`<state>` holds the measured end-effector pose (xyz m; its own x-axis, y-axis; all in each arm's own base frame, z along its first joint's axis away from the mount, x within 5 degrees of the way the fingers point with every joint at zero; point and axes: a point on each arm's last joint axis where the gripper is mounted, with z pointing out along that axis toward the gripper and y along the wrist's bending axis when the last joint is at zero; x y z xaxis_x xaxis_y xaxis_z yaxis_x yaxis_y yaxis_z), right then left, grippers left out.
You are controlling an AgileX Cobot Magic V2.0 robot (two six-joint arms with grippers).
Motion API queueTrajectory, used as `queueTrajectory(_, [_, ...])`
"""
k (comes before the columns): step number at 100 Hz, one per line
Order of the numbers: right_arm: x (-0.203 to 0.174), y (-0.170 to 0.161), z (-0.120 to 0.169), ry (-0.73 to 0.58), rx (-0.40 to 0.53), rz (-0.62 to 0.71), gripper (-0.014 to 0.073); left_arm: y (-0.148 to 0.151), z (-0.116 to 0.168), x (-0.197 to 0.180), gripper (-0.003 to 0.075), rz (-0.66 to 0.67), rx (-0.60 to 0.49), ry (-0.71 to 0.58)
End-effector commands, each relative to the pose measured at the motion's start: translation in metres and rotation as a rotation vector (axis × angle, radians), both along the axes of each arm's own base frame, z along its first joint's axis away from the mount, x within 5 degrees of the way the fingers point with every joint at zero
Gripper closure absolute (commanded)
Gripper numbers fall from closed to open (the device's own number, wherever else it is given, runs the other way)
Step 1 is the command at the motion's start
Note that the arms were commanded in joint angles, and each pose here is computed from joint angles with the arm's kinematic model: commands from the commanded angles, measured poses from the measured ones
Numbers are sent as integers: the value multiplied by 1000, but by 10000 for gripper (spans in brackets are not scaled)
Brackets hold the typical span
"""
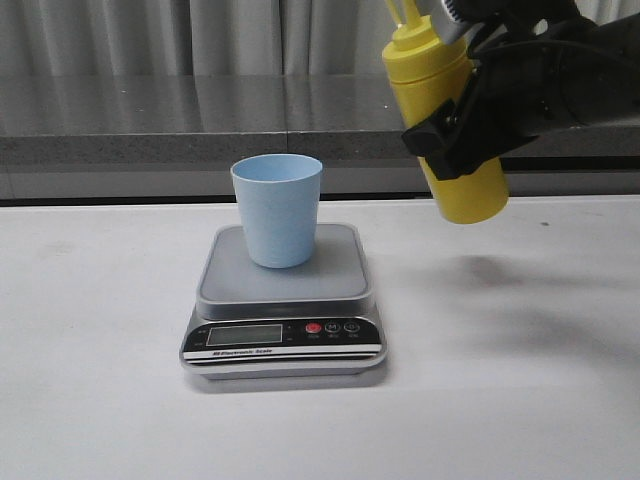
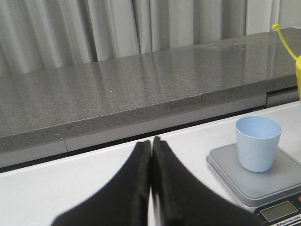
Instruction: Pour seasoning into cup on scale with both arms
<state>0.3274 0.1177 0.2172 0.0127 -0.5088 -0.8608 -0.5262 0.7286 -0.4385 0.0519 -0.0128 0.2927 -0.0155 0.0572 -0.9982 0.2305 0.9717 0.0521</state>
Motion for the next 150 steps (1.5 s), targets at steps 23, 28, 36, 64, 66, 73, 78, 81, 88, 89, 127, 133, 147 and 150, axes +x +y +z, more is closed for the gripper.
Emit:
queueTrajectory(23, [14, 4, 46, -109, -142, 39, 359, 1, 15, -1, 739, 6, -24, -91])
queueTrajectory(28, [16, 4, 49, -105, -166, 36, 359, 1, 15, -1, 739, 6, -24, -91])
queueTrajectory(36, [17, 8, 52, -109, -221, 55, 359, 1, 15, -1, 739, 6, -24, -91])
queueTrajectory(64, [17, 34, 56, -113, -461, 145, 359, 1, 15, -1, 739, 6, -24, -91])
queueTrajectory(66, [17, 35, 57, -110, -477, 142, 359, 1, 15, -1, 739, 6, -24, -91])
queueTrajectory(73, [19, 40, 59, -106, -525, 144, 359, 1, 15, -1, 739, 6, -24, -91])
queueTrajectory(78, [20, 43, 61, -108, -562, 145, 359, 1, 15, -1, 739, 6, -24, -91])
queueTrajectory(81, [20, 44, 63, -110, -584, 144, 359, 1, 15, -1, 739, 6, -24, -91])
queueTrajectory(88, [21, 47, 64, -114, -645, 145, 359, 1, 15, -1, 739, 6, -24, -91])
queueTrajectory(89, [22, 48, 64, -114, -657, 145, 359, 1, 15, -1, 739, 6, -24, -91])
queueTrajectory(127, [31, 69, 60, -115, -911, 135, 359, 1, 15, -1, 739, 6, -24, -91])
queueTrajectory(133, [30, 72, 61, -144, -954, 149, 359, 1, 15, -1, 739, 6, -24, -91])
queueTrajectory(147, [27, 77, 62, -187, -1025, 168, 359, 1, 15, -1, 739, 6, -24, -91])
queueTrajectory(150, [26, 77, 62, -192, -1042, 168, 359, 1, 15, -1, 739, 6, -24, -91])
